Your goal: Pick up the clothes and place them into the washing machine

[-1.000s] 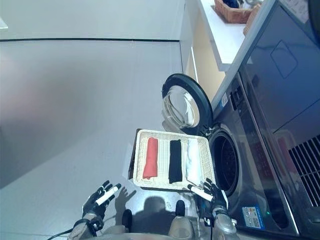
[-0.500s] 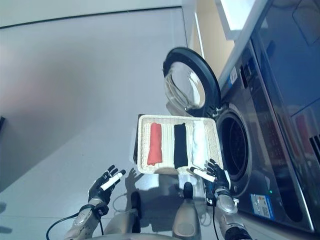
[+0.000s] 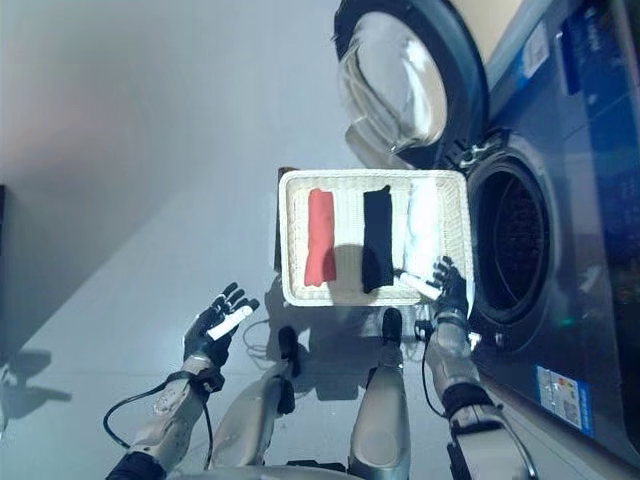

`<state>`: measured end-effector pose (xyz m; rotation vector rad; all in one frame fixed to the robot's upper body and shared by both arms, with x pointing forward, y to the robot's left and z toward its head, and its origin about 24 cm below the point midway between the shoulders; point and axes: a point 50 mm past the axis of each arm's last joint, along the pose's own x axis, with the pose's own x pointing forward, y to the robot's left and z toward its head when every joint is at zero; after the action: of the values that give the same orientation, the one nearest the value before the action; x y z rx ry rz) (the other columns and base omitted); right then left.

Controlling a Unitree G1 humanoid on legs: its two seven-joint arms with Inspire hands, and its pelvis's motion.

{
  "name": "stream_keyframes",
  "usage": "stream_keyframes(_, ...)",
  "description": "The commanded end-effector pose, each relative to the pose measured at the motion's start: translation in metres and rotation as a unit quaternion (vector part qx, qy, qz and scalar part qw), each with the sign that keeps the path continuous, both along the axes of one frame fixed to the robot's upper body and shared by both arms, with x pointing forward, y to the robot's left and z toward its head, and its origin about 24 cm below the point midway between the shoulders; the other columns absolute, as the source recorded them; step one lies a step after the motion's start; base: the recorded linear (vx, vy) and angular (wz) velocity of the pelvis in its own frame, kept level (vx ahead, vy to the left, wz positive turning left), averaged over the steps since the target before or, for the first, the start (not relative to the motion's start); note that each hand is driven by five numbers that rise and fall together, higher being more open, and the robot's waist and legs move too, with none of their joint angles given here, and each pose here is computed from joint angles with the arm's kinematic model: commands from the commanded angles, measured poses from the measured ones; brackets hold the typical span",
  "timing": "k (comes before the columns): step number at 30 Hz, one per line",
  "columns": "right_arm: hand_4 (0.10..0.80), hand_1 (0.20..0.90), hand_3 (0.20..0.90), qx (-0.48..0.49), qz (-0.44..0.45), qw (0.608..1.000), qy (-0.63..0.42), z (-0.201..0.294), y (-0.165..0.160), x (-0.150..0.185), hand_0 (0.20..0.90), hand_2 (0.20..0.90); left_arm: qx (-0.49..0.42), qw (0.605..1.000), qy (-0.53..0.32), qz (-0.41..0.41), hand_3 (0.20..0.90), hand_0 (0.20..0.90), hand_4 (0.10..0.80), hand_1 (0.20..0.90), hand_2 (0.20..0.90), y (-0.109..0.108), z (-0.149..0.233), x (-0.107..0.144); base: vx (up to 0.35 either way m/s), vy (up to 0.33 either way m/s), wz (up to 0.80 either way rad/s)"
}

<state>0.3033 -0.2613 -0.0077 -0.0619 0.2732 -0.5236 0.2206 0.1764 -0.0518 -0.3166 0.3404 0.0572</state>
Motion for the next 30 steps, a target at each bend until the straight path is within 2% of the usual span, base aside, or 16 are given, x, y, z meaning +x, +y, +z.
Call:
stream_keyframes(1,0.8,0.9,0.9,-0.056,-0.027,0.996,-0.057,0.033,-0.018,0.014,0.9,0.9,0.031,0.996,-0.085,-0.011,0.9,0.9,0.8,0.9,0.9,0.008,0.029,0.005,-0.05,0.03,0.07)
stream_keyframes(14,0.8,0.9,0.9,-0.094,-0.118,0.987,-0.053,0.074,-0.042,0.04,0.9,0.9,0.038,0.993,-0.108,-0.033,0.9,0.9,0.8,0.9,0.9,-0.007,0.04,0.015,-0.016,0.023,0.07)
stream_keyframes(23,0.8,0.9,0.9,-0.158,-0.2,0.967,-0.014,0.098,-0.077,0.035,0.9,0.9,0.038,0.988,-0.143,-0.052,0.9,0.9,0.8,0.9,0.9,-0.012,0.057,0.016,-0.038,0.019,0.05)
stream_keyframes(30,0.8,0.9,0.9,-0.171,-0.213,0.962,-0.004,0.102,-0.083,0.033,0.9,0.9,0.03,0.988,-0.146,-0.045,0.9,0.9,0.8,0.9,0.9,-0.012,0.06,0.018,-0.023,-0.007,0.0)
